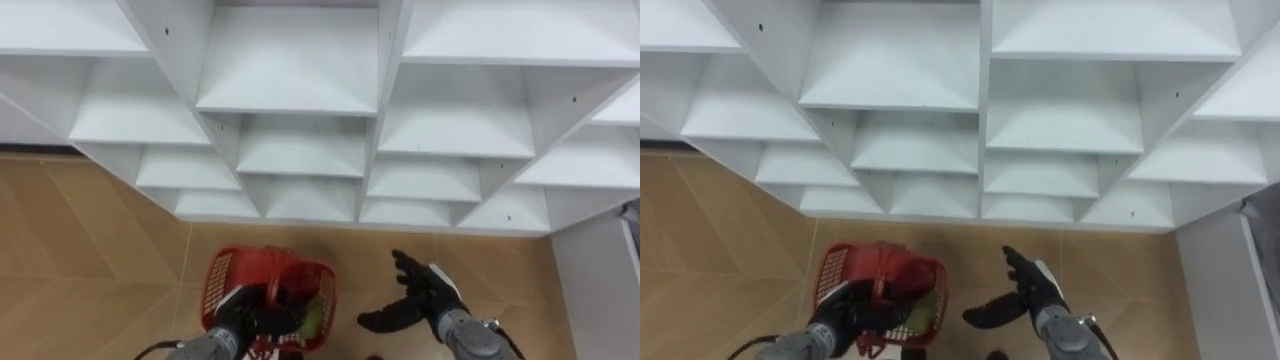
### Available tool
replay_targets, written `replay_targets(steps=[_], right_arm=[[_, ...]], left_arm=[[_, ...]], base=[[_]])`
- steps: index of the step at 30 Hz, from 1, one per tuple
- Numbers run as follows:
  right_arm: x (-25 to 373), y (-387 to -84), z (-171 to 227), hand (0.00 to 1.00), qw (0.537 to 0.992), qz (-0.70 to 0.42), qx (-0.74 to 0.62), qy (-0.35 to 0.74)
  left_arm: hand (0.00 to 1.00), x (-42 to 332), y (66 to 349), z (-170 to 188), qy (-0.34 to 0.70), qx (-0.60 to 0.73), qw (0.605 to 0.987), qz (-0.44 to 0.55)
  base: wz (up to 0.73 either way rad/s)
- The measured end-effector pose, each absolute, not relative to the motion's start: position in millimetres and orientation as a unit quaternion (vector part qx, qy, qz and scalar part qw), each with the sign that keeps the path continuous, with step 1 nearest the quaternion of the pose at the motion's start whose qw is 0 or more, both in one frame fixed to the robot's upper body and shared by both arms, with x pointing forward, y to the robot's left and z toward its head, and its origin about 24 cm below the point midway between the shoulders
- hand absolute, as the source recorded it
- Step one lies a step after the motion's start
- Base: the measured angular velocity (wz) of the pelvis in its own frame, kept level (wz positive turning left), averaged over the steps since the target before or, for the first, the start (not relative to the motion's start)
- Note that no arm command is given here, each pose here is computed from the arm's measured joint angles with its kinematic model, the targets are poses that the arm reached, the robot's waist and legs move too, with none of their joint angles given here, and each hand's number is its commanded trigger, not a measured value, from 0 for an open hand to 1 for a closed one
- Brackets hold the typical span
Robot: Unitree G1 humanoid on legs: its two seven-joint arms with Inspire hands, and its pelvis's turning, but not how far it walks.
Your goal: Collect fruits from the closet
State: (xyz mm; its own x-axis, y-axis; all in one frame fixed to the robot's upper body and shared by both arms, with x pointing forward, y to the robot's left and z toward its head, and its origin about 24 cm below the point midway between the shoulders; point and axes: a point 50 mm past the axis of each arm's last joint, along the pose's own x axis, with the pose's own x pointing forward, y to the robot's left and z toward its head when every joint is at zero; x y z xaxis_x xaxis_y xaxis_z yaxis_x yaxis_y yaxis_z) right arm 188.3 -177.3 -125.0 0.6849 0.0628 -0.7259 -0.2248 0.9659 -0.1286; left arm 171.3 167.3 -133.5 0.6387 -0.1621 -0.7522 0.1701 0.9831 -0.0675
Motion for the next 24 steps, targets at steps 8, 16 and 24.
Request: replay_targets(steps=[8,16,24], right_arm=[[131.2,-206.5,-147.6,0.00,0.880,0.028,-0.090,0.465],[82.5,-231.0,-159.1,0.00,0.845,-0.019,-0.085,0.528],[63.7,-238.9,-161.2,0.00,0.833,-0.053,-0.068,0.546]], left_arm=[[1.00,134.4,199.4,-144.0,0.445,0.125,0.885,-0.060],[1.00,99.0,217.4,-153.8,0.484,0.130,0.865,-0.011],[1.00,66.7,232.6,-159.2,0.523,0.088,0.846,0.061]], base=[[0.05],[-0.02],[-0.03]])
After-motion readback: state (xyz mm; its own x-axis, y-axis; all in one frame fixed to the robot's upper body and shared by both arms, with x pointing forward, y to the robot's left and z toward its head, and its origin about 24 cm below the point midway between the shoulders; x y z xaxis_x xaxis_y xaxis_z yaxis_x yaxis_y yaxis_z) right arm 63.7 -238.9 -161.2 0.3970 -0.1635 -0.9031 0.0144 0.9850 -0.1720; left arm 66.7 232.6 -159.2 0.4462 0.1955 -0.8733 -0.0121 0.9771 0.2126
